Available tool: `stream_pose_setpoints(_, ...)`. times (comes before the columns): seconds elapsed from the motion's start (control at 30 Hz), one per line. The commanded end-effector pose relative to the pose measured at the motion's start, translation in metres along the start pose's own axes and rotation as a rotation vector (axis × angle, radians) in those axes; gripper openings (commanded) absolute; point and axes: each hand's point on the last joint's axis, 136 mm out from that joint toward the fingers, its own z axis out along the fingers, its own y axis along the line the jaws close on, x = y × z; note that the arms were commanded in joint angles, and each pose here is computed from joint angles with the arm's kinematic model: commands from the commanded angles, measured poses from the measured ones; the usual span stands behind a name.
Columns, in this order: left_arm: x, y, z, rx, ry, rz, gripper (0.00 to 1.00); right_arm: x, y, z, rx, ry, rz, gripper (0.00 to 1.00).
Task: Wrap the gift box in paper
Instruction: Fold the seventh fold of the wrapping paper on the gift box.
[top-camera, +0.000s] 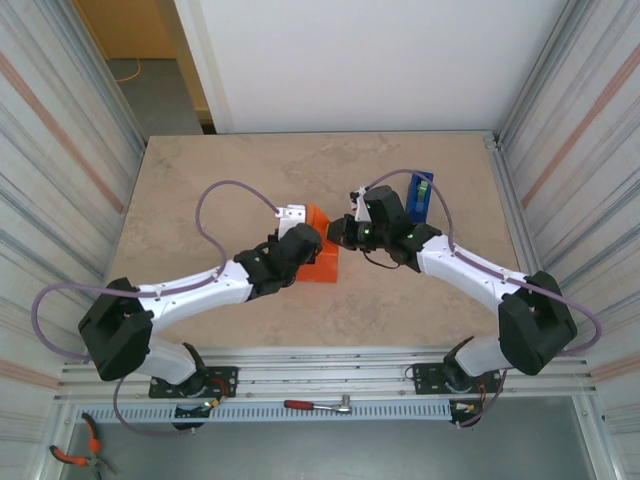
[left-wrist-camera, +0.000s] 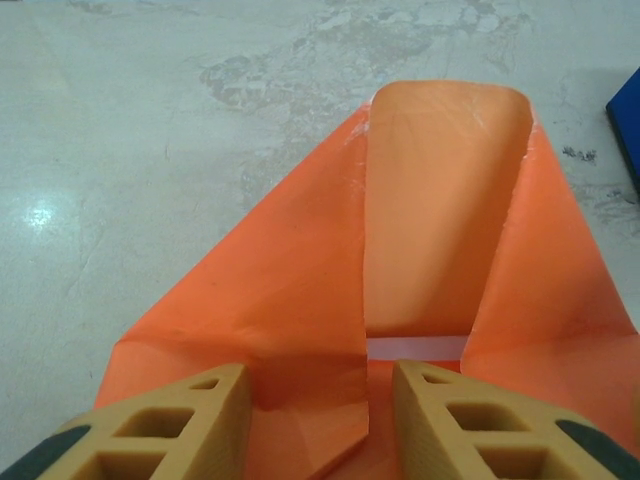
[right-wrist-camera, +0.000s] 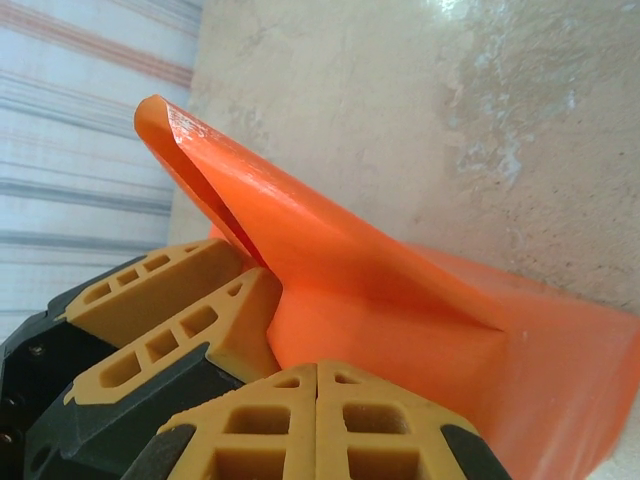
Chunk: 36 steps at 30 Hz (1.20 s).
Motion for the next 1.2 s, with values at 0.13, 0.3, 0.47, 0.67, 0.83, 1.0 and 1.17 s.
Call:
stream_pose_setpoints(0.13,0.049,-0.021,-0.015,0.149,0.238,-0.048,0.48,0.015,-0.001,0.008,-0.016,0.06,-0.042,0.0)
stream_pose_setpoints(0.3,0.038,-0.025,-0.019,0.192,0.24,-0.142,0.54,0.02,-0.009,0.01,-0.003,0.074,-0.036,0.0)
stream_pose_setpoints(0.47,0.035,-0.024,-0.018,0.197,0.243,-0.2,0.57,0.025,-0.012,0.011,0.001,0.078,-0.031,0.0)
stream_pose_setpoints(0.67,0.034,-0.023,-0.018,0.208,0.219,-0.237,0.57,0.028,-0.014,0.012,0.005,0.082,-0.031,0.0)
stream_pose_setpoints(0.83,0.037,-0.022,-0.017,0.206,0.213,-0.233,0.57,0.029,-0.013,0.011,0.0,0.083,-0.033,0.0)
stream_pose_setpoints(1.0,0.047,-0.024,-0.009,0.2,0.231,-0.196,0.57,0.029,-0.011,0.011,-0.006,0.081,-0.031,0.0)
stream_pose_setpoints(1.17,0.065,-0.017,-0.002,0.147,0.244,-0.109,0.54,0.027,-0.006,0.009,-0.024,0.073,-0.02,0.0)
